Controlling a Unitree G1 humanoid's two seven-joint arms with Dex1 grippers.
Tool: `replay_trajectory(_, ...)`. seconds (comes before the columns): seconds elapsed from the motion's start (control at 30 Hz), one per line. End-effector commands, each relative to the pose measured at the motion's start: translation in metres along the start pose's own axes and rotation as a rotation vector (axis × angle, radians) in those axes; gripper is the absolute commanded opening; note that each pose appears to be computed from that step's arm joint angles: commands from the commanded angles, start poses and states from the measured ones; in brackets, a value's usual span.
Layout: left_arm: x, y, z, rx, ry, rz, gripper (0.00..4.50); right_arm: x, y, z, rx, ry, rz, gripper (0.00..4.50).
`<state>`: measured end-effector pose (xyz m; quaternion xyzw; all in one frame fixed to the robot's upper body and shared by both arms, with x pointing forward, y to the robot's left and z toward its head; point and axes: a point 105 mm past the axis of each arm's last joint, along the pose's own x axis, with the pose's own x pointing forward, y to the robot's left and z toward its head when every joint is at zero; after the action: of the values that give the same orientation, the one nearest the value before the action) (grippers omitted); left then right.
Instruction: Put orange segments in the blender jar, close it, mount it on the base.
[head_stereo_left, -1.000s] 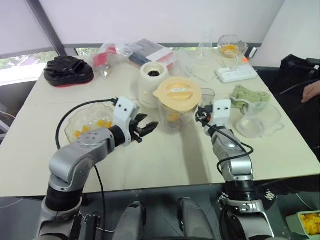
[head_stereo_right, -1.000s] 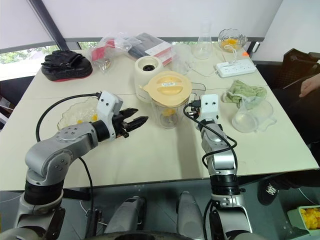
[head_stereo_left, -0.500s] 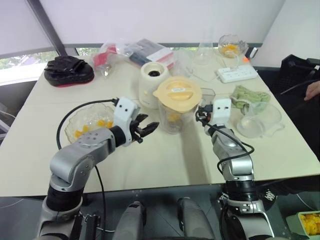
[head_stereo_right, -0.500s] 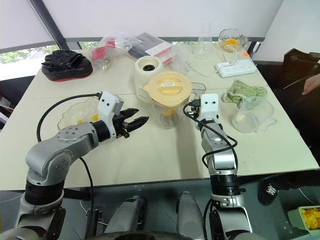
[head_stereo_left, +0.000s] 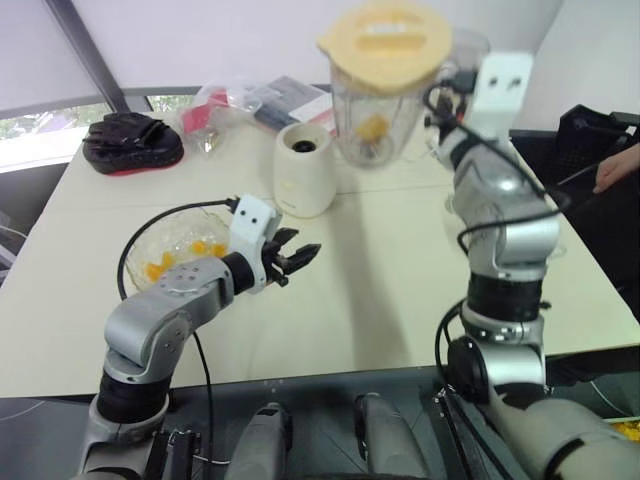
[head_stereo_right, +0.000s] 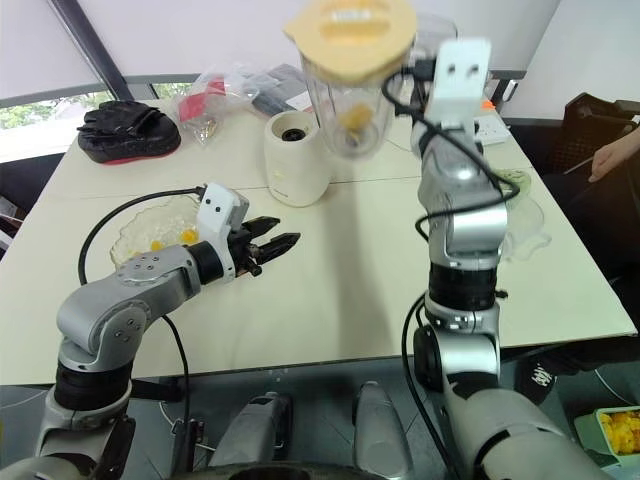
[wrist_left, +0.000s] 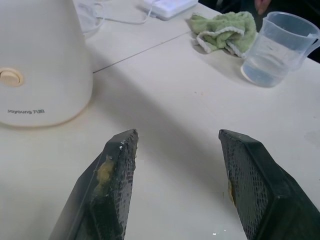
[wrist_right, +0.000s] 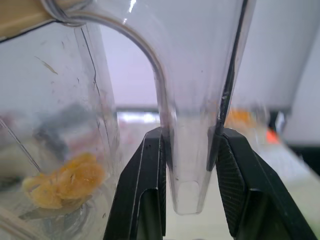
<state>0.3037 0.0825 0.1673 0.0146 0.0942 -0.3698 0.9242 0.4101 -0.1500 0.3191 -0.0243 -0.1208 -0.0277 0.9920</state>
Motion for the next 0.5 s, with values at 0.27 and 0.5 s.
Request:
replay_trajectory(0.27, -0.006, 0.006, 0.007, 0.028, -0.054, 0.063, 2.73, 0.051, 0.069, 0.041, 0.003, -0.049, 0.089, 0.83)
replay_trajectory(0.5, -0.016, 0.008, 0.004, 0.021, -0.055, 0.108, 2.73, 0.059, 0.1, 0.033, -0.007, -0.032, 0.133, 0.83)
